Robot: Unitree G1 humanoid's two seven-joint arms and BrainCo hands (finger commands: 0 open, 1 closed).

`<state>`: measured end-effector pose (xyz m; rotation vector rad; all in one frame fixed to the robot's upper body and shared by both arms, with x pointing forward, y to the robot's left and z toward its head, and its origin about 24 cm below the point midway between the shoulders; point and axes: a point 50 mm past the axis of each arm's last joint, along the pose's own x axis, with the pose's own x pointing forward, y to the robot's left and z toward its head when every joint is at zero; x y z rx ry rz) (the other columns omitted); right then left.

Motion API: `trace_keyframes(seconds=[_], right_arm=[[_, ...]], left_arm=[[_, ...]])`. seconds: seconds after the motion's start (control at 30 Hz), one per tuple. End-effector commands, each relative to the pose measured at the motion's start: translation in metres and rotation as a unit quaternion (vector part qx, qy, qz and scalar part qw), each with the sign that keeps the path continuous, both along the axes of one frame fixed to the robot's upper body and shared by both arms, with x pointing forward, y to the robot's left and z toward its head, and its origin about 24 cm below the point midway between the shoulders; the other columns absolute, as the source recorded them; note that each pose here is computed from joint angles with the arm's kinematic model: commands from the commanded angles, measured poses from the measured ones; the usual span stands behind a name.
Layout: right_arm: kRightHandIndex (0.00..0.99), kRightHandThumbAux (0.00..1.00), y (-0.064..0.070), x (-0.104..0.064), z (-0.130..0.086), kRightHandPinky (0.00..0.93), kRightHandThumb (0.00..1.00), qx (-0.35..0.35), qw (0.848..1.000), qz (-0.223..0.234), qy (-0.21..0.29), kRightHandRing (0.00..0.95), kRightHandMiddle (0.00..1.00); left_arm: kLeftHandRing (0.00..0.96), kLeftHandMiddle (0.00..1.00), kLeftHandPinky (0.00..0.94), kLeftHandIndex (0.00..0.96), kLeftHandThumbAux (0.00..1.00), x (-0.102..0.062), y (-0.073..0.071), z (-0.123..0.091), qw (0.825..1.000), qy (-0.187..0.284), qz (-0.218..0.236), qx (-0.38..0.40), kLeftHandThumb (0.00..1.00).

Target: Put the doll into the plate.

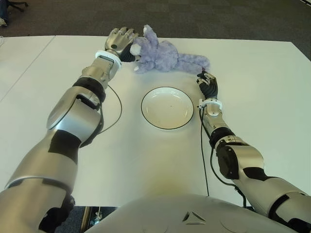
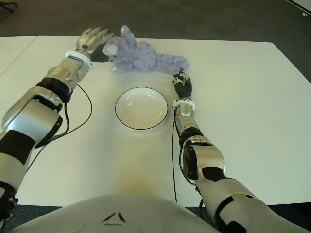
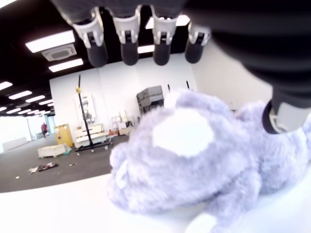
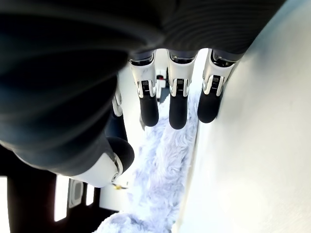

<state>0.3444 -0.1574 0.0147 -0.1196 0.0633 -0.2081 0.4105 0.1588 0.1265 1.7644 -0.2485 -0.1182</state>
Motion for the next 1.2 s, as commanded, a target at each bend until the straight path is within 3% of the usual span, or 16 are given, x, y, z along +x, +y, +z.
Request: trace_keyframes(seconds=[0.03,0.3,0.53,0.9,1.2], right_arm=[[0.396,0.740,-0.004,-0.080,-0.097,0.184,0.682,0.015,0.976,-0.020,0.217,0.156,0.161],[0.396,0.740,-0.007,-0.082,-0.100,0.148,0.683,0.036,0.974,-0.033,0.220,0.143,0.154],[0.396,0.739,-0.006,-0.084,-0.100,0.142,0.686,0.051,0.974,-0.043,0.215,0.138,0.158],[0.397,0.738,-0.005,-0.086,-0.100,0.126,0.687,0.045,0.977,-0.037,0.203,0.138,0.164],[0.398,0.737,-0.006,-0.085,-0.099,0.128,0.690,0.045,0.978,-0.038,0.201,0.142,0.173]], left_arm=[[0.000,0.000,0.000,0.000,0.394,-0.007,-0.016,-0.028,0.998,0.037,-0.002,0.049,0.266],[0.000,0.000,0.000,0.000,0.403,-0.021,-0.020,-0.067,0.985,0.113,0.004,0.134,0.121],[0.000,0.000,0.000,0.000,0.377,-0.032,-0.014,-0.091,0.965,0.185,0.035,0.182,0.073],[0.000,0.000,0.000,0.000,0.355,-0.042,-0.004,-0.109,0.949,0.254,0.086,0.165,0.068],[0.000,0.000,0.000,0.000,0.375,-0.044,-0.007,-0.112,0.949,0.263,0.093,0.150,0.064]])
